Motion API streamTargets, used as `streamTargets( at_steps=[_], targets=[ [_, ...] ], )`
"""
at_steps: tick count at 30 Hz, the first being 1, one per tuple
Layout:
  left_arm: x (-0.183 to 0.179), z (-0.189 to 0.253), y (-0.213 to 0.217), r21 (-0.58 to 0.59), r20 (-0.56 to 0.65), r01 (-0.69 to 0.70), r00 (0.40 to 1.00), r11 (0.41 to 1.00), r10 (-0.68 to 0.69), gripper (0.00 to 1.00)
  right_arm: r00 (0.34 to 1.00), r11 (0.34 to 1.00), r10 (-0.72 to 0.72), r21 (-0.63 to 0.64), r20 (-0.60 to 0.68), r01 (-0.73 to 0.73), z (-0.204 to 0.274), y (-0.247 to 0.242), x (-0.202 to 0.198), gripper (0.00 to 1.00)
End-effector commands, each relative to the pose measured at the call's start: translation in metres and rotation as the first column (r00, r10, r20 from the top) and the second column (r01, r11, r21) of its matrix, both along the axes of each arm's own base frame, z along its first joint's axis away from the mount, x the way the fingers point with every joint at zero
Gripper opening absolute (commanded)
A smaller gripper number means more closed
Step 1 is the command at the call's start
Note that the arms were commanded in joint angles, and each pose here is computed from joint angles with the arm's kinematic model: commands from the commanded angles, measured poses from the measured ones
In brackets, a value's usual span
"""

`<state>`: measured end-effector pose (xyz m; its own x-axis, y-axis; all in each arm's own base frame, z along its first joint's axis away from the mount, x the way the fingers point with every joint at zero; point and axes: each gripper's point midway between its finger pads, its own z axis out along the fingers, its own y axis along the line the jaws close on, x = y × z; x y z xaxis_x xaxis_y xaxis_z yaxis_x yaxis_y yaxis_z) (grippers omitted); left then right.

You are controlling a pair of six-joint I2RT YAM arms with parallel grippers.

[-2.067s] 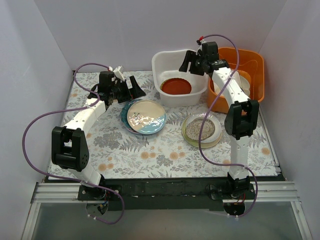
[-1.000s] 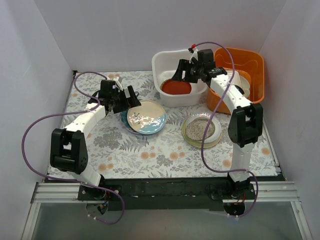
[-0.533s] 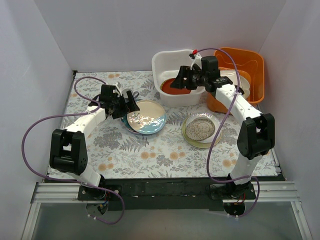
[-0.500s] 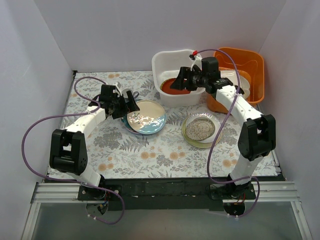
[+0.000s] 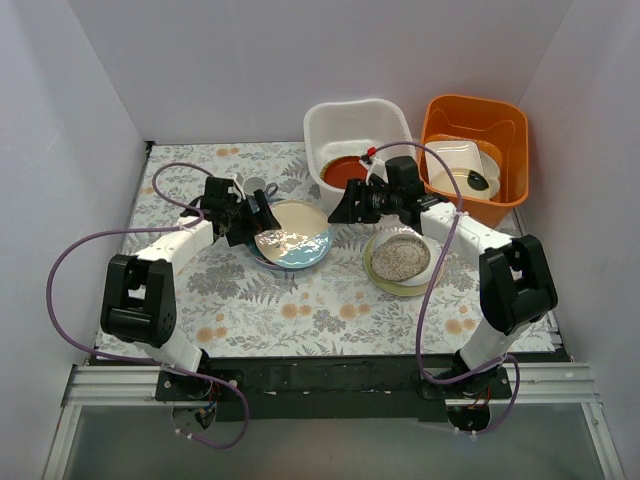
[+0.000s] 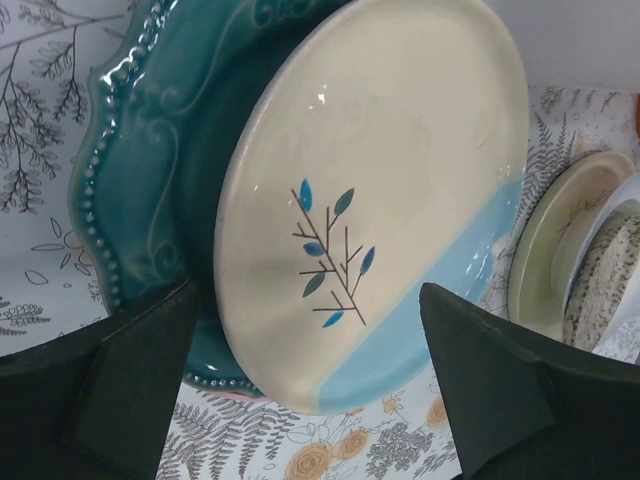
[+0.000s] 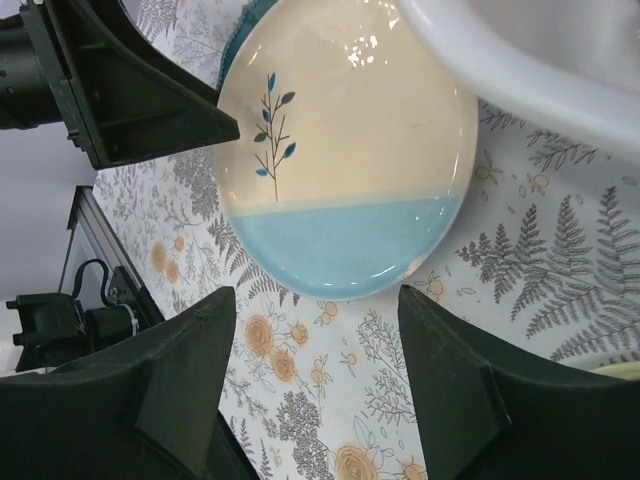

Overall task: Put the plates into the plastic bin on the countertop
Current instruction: Pick up the plate at the center of the board.

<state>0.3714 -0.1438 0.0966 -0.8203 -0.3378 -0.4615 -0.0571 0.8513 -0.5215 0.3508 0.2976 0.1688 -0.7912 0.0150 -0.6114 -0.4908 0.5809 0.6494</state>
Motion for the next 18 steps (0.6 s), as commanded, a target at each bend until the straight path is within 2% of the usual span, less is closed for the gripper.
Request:
streamTargets(
  at_steps=[1, 7, 11, 18],
  targets=[
    [0.001, 0.000, 0.000, -0.022, 0.014, -0.011, 1.000, 1.000, 0.011, 0.91, 0.998, 0.997, 0.021, 0.073, 0.062, -0.026, 0.015, 0.008, -0.008, 0.73],
    [-0.002, -0.010, -0.001, -0.036, 0.001, -0.019, 1.000, 0.999, 0.019, 0.86, 0.999, 0.997, -0.016, 0.071, 0.029, 0.014, -0.005, 0.008, -0.011, 0.69],
    [-0.005, -0.019, -0.003, -0.056, -0.013, -0.027, 1.000, 0.998, 0.026, 0.79, 0.998, 0.994, -0.067, 0.084, 0.023, 0.065, -0.020, 0.005, -0.010, 0.67],
    [-0.015, -0.037, -0.002, -0.060, -0.030, -0.040, 0.999, 0.997, 0.039, 0.59, 0.995, 0.989, -0.093, 0.110, -0.028, 0.095, -0.045, 0.009, -0.007, 0.62]
  ],
)
